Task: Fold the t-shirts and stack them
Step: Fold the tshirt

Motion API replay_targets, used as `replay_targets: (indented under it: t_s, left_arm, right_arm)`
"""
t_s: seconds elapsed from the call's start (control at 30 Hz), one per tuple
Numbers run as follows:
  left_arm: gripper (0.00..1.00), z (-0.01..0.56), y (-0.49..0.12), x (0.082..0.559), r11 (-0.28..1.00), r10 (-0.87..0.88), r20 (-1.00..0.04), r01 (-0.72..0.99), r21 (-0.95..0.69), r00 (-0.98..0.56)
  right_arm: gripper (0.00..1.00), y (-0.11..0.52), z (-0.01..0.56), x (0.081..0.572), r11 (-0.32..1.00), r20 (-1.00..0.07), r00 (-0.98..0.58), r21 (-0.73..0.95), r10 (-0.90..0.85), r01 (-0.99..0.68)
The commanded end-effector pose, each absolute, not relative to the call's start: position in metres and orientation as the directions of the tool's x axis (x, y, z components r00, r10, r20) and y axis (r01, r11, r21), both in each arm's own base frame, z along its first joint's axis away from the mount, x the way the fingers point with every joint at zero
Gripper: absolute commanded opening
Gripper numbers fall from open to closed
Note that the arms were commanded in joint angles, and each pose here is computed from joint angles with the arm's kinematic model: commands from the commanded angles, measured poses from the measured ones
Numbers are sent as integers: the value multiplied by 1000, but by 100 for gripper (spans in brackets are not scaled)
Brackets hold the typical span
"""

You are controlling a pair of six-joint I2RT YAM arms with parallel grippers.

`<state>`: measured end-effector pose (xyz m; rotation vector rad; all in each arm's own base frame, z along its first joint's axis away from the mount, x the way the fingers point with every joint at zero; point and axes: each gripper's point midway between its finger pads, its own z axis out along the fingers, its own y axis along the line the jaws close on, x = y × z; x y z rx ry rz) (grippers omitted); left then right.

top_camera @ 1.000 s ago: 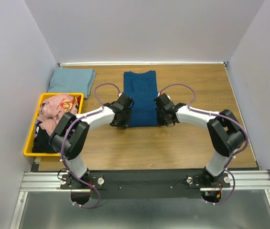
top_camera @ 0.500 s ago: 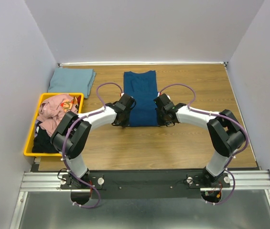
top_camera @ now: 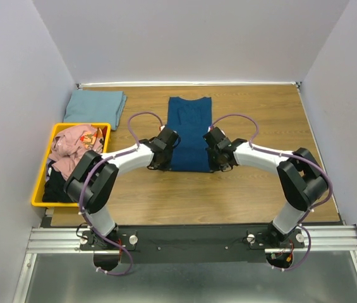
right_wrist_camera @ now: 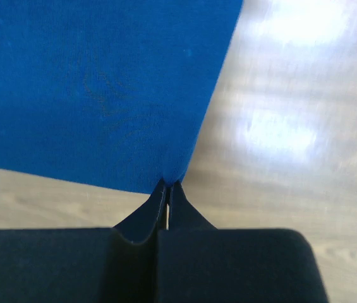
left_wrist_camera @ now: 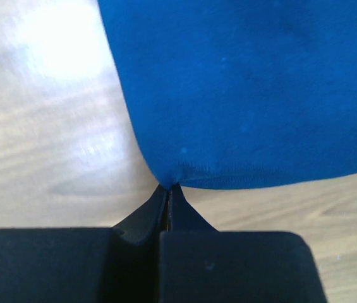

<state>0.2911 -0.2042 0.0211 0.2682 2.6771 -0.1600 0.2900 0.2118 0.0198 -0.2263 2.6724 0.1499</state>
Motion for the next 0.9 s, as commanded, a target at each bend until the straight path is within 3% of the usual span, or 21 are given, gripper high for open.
replay_targets:
  t_s: [0.0, 0.17, 0.23, 0.3, 0.43, 0.53, 0.7, 0.87]
  left_arm:
    - [0, 30, -200, 253, 967, 208, -381, 247, -56, -901]
    - [0, 48, -213, 199, 946, 259, -372, 312, -90, -892]
    - [0, 53, -217, 157, 931, 284, -344, 343, -123, -895]
    - [0, 56, -216, 119, 934, 278, -295, 329, -138, -914]
    - [0, 70, -218, 29, 903, 319, -183, 357, -238, -930]
    - [0, 86, -225, -15, 872, 346, -121, 366, -326, -931]
    - [0, 112, -232, 22, 872, 283, -264, 362, -329, -922]
    - [0, 138, -224, 110, 891, 138, -422, 298, -343, -896]
  right_arm:
    - [1, 187, 14, 233, 971, -274, -934, 1, -228, -237]
    - [1, 188, 34, 184, 959, -200, -942, 29, -271, -282]
    - [1, 185, 45, 151, 954, -156, -946, 51, -285, -296]
    - [1, 183, 52, 111, 941, -69, -944, 86, -323, -329]
    - [1, 181, 72, 52, 937, 2, -948, 155, -318, -314]
    - [1, 183, 91, 33, 926, 42, -944, 213, -328, -312]
    - [1, 199, 147, 84, 928, -175, -935, 158, -309, -336]
    - [1, 206, 181, 148, 924, -287, -902, 110, -322, -365]
